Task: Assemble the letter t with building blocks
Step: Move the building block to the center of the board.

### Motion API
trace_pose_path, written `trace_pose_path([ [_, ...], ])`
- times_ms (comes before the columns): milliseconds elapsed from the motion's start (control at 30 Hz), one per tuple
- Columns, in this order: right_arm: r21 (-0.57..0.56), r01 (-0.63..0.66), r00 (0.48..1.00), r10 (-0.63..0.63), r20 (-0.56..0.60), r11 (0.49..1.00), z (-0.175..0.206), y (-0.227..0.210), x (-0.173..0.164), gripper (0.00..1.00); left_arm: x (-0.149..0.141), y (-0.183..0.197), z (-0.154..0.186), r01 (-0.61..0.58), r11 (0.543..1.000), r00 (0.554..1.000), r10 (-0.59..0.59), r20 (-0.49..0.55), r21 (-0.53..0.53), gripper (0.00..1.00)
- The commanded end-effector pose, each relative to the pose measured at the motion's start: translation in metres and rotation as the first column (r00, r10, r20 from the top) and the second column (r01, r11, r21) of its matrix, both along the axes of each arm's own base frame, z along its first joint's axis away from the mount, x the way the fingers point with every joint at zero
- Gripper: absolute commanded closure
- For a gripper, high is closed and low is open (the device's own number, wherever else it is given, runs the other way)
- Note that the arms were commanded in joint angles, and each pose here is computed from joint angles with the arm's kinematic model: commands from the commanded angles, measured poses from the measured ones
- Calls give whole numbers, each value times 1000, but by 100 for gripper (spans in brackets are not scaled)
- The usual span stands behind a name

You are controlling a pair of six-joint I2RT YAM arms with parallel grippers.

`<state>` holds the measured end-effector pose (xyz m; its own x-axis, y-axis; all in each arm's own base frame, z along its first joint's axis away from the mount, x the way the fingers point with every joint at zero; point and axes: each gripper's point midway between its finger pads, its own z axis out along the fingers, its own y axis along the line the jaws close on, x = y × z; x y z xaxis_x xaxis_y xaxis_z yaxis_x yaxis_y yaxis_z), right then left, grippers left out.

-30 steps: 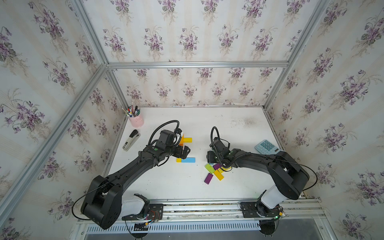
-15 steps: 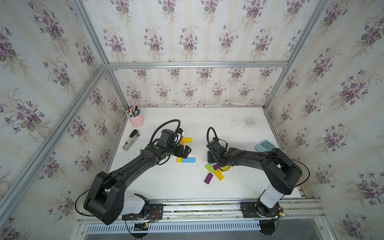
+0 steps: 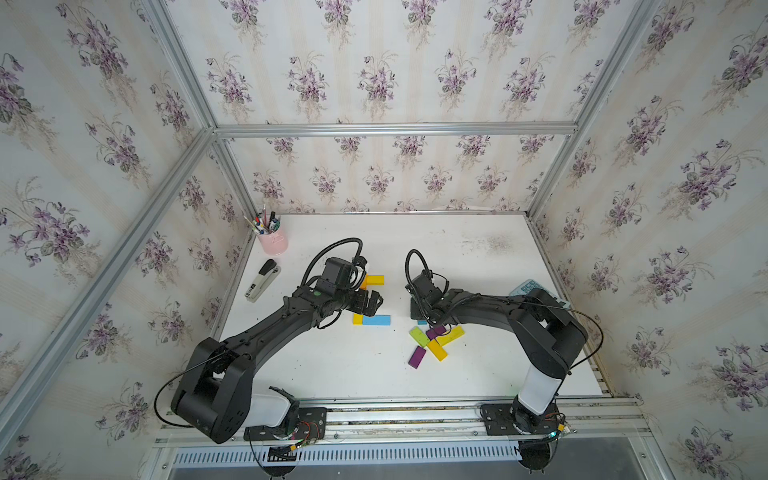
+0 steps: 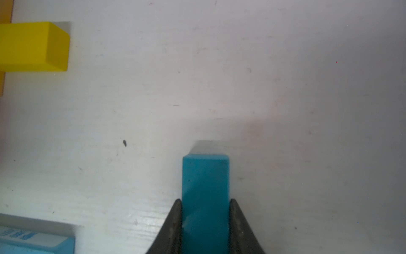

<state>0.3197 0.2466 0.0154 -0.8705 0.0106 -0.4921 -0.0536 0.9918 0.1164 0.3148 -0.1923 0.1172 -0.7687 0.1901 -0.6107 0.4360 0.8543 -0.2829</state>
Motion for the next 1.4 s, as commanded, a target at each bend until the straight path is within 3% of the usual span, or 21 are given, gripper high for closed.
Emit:
trace_pose_path([
  [0,-8,-20,998,19,-62,1000,-13,-8,2,85,5,2,2,-14,1000,1000,14,17,12,0],
  [533,38,-27,1000,27,-5,999,5,-9,91,86,13,6,-8,-35,997,999,37,-25,68,0],
  [767,3,1,1000,-1,-18,1000,0,-9,102,86,15,11,9,-61,996,997,59,48,60,0],
  [1367,-23,34,999,-35,-30,999,-9,-12,108,82,5,22,10,-79,994,995,74,72,76,0],
])
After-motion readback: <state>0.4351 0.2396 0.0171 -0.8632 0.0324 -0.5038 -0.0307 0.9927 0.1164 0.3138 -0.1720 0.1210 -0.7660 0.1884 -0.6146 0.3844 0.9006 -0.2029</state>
